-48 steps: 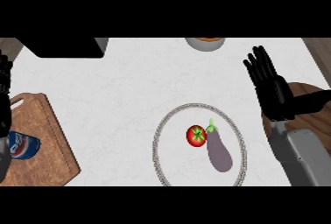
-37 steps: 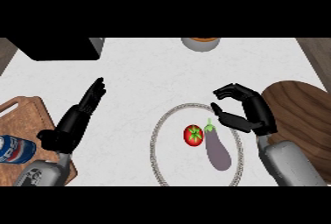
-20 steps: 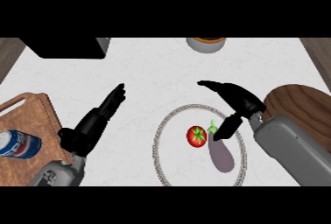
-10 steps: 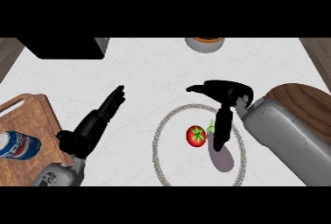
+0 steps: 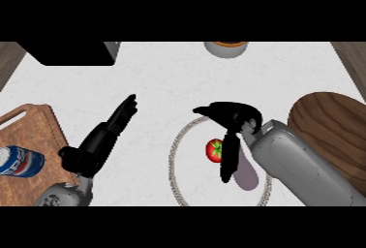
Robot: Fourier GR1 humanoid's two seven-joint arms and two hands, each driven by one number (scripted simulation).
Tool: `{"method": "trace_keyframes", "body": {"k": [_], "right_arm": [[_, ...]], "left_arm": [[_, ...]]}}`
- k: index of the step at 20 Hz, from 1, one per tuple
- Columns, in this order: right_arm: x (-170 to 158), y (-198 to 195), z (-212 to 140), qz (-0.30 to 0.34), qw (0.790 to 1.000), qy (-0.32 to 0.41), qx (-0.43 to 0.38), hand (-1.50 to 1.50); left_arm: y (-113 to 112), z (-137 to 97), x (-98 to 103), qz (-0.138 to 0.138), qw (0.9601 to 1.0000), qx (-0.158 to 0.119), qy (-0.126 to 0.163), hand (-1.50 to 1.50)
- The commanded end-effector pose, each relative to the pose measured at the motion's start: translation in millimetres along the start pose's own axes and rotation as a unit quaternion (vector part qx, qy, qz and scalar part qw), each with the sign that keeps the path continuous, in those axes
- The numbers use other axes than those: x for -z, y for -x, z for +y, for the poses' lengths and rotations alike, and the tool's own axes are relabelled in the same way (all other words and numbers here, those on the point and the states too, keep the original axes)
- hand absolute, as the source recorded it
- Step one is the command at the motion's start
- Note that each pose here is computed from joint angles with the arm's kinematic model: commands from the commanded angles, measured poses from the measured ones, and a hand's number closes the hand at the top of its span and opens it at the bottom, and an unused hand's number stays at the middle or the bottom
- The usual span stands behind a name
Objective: Pick the tomato from the placemat and place it in the bowl
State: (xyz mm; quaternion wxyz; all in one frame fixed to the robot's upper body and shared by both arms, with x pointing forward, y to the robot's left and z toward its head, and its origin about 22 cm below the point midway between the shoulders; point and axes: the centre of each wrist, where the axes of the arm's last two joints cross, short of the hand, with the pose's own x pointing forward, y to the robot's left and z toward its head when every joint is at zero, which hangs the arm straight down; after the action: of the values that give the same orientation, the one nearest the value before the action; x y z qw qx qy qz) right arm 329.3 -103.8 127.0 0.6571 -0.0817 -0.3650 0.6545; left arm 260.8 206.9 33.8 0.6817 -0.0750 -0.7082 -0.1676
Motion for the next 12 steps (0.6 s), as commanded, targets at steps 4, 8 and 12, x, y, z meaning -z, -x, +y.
{"method": "trace_keyframes", "body": {"k": [4,8,12], "right_arm": [[-3.2,2.4,11.3,0.031,0.999,0.028,-0.028,-1.50],[0.8,20.6,28.7,0.021,0.997,0.062,-0.038,-1.50],[6.8,20.4,37.0,0.032,0.994,0.095,-0.049,-1.50]], "left_arm": [[3.3,-8.4,8.1,-0.002,1.0000,0.003,-0.004,0.00],[11.6,-14.7,12.3,-0.002,1.0000,0.003,-0.003,0.00],[2.3,12.2,8.2,0.006,1.0000,-0.002,0.001,0.00]]}}
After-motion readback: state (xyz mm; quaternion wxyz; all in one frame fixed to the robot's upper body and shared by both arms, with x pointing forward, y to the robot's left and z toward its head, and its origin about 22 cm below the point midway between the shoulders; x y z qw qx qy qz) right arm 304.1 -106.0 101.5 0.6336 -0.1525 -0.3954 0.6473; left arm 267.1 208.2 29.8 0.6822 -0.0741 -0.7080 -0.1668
